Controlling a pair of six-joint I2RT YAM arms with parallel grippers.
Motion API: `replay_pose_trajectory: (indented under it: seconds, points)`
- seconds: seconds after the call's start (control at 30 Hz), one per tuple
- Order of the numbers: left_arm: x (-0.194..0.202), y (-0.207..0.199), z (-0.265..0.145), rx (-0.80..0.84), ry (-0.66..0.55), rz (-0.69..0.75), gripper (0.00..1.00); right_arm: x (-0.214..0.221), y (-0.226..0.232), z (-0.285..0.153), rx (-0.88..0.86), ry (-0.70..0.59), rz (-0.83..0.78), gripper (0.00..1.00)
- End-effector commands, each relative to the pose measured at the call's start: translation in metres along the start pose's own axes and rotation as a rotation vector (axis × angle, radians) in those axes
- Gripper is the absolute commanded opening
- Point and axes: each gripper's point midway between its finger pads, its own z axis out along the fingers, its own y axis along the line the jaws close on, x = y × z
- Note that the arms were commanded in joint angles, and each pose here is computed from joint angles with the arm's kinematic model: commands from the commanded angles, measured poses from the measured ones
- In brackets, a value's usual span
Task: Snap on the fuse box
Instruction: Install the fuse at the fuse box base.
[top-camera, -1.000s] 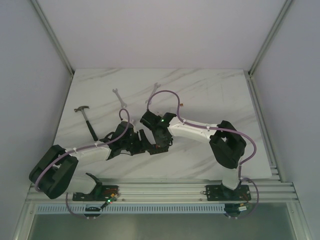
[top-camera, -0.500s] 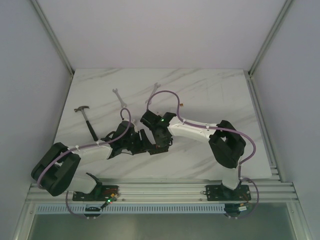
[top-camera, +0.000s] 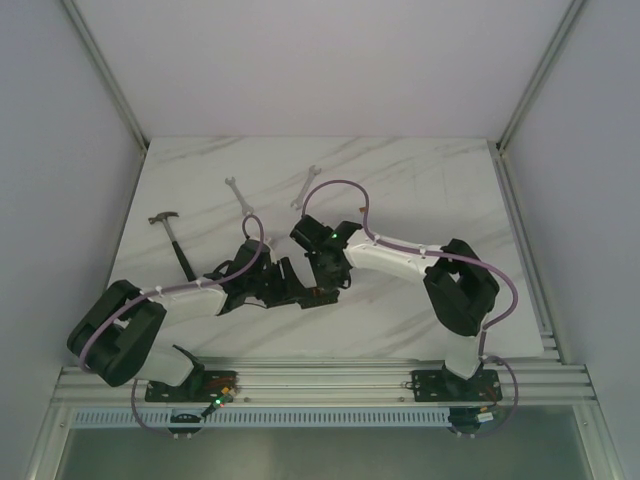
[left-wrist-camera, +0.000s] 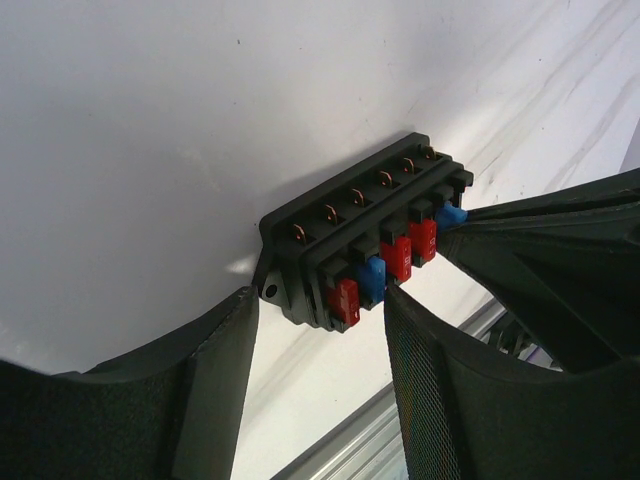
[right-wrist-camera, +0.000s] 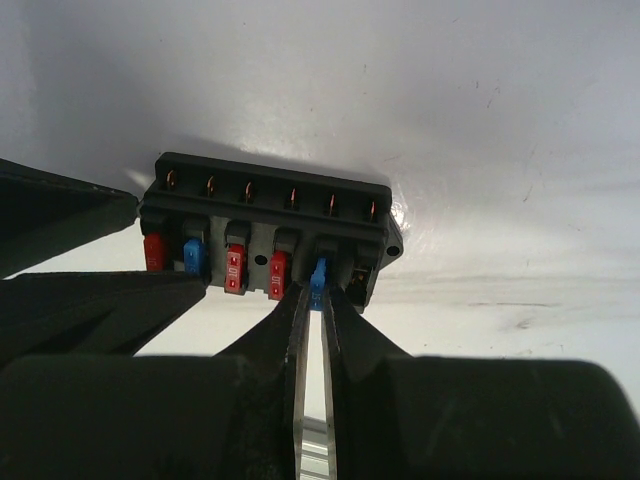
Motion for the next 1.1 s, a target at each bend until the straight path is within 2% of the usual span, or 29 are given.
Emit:
replay_pose_trajectory:
  seconds: [0.0, 0.17, 0.47, 0.53, 0.77, 1.07]
  points:
    - [0.012, 0.023, 0.004, -0.084, 0.042, -0.021, 0.62, 0.045, -0.035, 0.021, 0.129, 0.169, -0.037, 0.00]
    - [0.013, 0.023, 0.004, -0.087, 0.045, -0.024, 0.61, 0.024, -0.023, 0.005, 0.089, 0.103, -0.037, 0.08]
    - [0.013, 0.022, 0.003, -0.079, 0.046, -0.020, 0.61, 0.003, -0.002, -0.007, 0.036, 0.030, -0.036, 0.31]
    - [0.013, 0.021, 0.003, -0.077, 0.046, -0.017, 0.61, -0.004, -0.001, -0.011, 0.036, 0.003, -0.030, 0.33]
    - [0.013, 0.021, 0.003, -0.078, 0.049, -0.017, 0.61, -0.013, 0.002, -0.016, 0.040, -0.033, -0.014, 0.33]
    - [0.014, 0.021, 0.003, -0.078, 0.049, -0.020, 0.61, -0.012, 0.001, -0.009, 0.063, -0.025, -0.010, 0.19]
